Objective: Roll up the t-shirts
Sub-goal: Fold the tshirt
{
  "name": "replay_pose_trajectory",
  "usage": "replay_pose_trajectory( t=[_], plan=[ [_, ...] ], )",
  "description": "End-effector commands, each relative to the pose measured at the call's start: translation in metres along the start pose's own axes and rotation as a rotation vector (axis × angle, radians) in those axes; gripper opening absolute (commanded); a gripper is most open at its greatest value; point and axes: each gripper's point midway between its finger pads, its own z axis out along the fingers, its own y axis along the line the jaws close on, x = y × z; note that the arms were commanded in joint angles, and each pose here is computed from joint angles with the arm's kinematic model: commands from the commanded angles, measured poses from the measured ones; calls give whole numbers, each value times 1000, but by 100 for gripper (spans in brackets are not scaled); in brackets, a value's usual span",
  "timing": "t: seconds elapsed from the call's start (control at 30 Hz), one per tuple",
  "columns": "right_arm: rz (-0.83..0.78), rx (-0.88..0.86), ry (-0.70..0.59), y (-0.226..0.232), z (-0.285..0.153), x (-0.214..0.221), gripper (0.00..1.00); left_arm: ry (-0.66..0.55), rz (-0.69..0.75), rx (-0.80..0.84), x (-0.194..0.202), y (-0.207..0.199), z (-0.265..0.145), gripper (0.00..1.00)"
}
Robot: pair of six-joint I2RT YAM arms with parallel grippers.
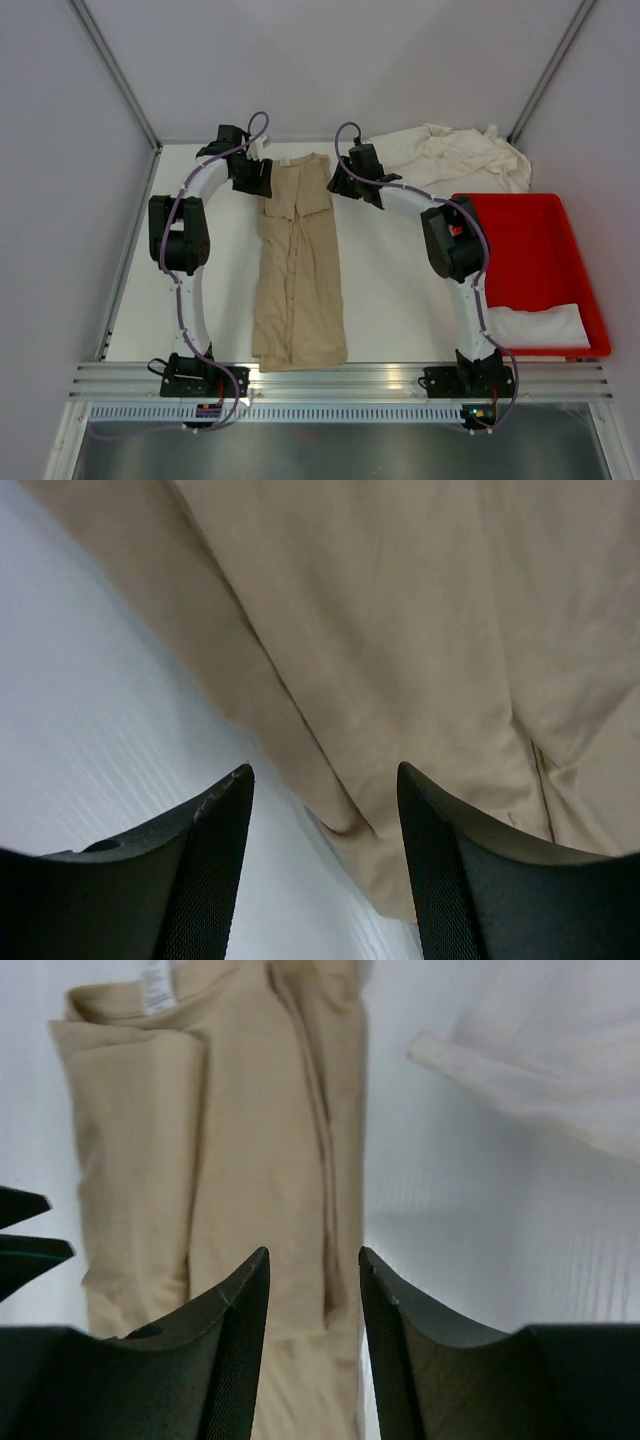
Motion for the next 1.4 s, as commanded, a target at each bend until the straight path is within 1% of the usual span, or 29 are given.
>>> replay_pose_trajectory(
  t=[0.0,0.13,0.2,0.3,0.33,0.37,0.4,0.43,0.47,0.5,0.53,0.57,0.6,0.63,0.67,0.7,0.73,0.87,0.93,0.97,1.07,1.1,1.13,1.17,1.2,1.27,1.3,1.33,1.37],
  plan=[
    [115,14,14,3,28,-7,48,-121,-124,-11,-41,16,3,65],
    [190,8,75,-1,68,11,48,-119,-152,-5,-44,21,19,66],
    [228,-5,78,1,76,12,48,-107,-165,-3,-41,23,29,67],
    [285,21,82,-10,86,24,47,-80,-176,-19,-31,30,42,68],
    [298,31,72,-14,88,23,43,-70,-180,-16,-28,30,45,68],
    [321,30,57,-15,90,20,40,-73,-198,-17,-34,30,44,67],
    [332,35,54,-19,91,23,34,-52,-204,-1,-28,30,52,65],
    [341,38,45,-20,93,23,23,-42,-205,5,-27,29,52,59],
    [361,21,25,-17,95,18,17,-57,-198,12,-35,29,51,54],
    [371,12,17,-15,96,16,13,-52,-201,34,-34,26,54,44],
    [387,5,8,-15,98,15,8,-44,-168,47,-33,26,56,39],
    [419,-24,-24,-10,100,6,6,-66,-156,61,-42,24,54,33],
    [434,-32,-37,-9,101,2,4,-70,-147,67,-45,24,54,25],
    [451,-38,-50,-9,102,-1,1,-85,-121,69,-50,26,55,12],
    [478,-48,-80,-7,103,-10,0,-96,-106,60,-54,28,55,3],
    [490,-52,-93,-7,104,-14,0,-98,-99,54,-55,31,60,2],
    [503,-53,-105,-8,105,-16,0,-134,-70,39,-69,34,56,2],
    [542,-93,-165,-1,110,-39,0,-233,-30,-22,-101,48,52,2],
    [540,-100,-173,-2,116,-41,0,-263,-14,-47,-109,53,50,2],
    [533,-116,-189,3,115,-50,0,-271,-5,-53,-111,54,49,2],
    [486,-131,-214,5,116,-61,7,-283,18,-10,-114,46,48,2],
    [462,-131,-220,5,115,-63,17,-280,22,2,-113,44,47,4],
    [416,-132,-227,8,111,-68,22,-273,20,13,-109,41,48,11],
    [385,-121,-223,7,108,-69,28,-283,25,14,-113,39,40,21],
    [355,-130,-231,13,99,-78,36,-287,27,9,-115,39,36,42],
    [287,-119,-209,12,90,-73,41,-291,30,4,-116,37,26,52],
    [266,-138,-232,24,70,-89,44,-328,50,-5,-129,34,3,56],
    [243,-132,-239,25,62,-92,45,-328,56,-1,-128,31,-6,57],
    [199,-100,-212,15,58,-77,46,-336,66,4,-129,26,-16,58]
  ],
)
